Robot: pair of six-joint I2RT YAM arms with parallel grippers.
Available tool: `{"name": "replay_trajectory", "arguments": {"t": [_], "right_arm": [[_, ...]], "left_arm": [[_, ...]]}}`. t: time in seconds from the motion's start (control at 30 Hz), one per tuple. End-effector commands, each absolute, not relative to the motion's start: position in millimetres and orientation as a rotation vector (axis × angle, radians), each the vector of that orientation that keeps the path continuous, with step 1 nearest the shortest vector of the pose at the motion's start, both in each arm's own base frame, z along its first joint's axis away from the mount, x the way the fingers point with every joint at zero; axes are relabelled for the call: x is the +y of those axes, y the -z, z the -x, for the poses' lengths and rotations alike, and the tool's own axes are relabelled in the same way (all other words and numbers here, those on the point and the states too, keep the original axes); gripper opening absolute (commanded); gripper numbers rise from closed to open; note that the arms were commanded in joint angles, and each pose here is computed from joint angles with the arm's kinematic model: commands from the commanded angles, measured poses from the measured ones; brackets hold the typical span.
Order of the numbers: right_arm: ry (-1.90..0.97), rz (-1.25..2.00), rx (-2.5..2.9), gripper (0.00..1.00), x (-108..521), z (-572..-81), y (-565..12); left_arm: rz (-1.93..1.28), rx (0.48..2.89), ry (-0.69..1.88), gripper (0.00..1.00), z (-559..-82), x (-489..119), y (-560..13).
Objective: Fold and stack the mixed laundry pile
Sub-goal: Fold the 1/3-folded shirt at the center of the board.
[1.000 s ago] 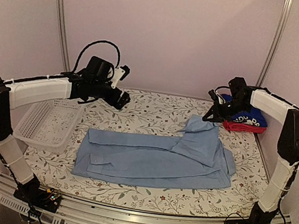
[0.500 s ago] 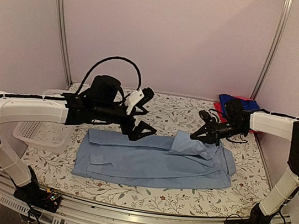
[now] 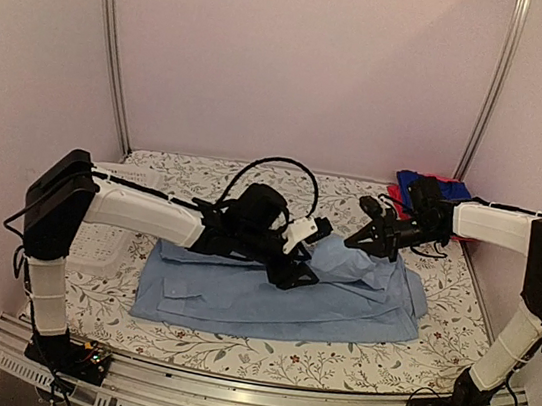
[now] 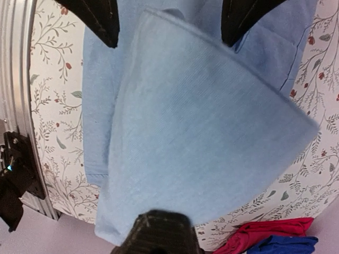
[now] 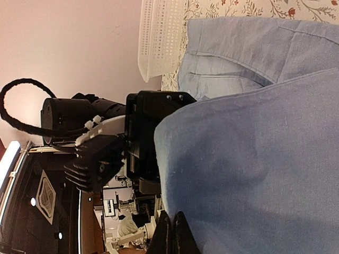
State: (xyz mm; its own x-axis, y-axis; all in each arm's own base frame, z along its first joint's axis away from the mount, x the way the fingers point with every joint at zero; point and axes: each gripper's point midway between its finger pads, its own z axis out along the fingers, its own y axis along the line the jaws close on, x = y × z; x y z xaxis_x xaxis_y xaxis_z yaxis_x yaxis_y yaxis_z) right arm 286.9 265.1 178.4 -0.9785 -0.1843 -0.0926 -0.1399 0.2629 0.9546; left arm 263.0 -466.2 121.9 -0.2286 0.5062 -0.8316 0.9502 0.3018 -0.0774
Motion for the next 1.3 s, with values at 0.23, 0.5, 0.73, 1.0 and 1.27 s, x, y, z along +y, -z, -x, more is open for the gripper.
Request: {"name": "replay_trajectory", "arguments": {"t": [0.23, 0.5, 0.73, 1.0, 1.27], "right_arm": [[1.735, -0.322, -2.670, 0.00, 266, -313, -151], [1.377, -0.519, -2.795, 0.00, 291, -302, -77], [1.131, -0.532, -2.932, 0.00, 286, -306, -44], [1.001, -0.501, -2.959, 0.00, 275, -302, -17], [1.001, -0.482, -2.919, 0.00, 274, -292, -3]], "left_arm": [[-1.517, 1.804, 1.250, 0.12, -180, -473, -177], [-1.185, 2.041, 1.354, 0.25, -260, -458, -161], [-1.084, 2.047, 0.887, 0.67, -293, -405, -135], [-1.646, 1.663, 0.526, 0.75, -205, -440, -114], [-1.923, 1.501, 0.249, 0.65, -173, -473, -55]]}}
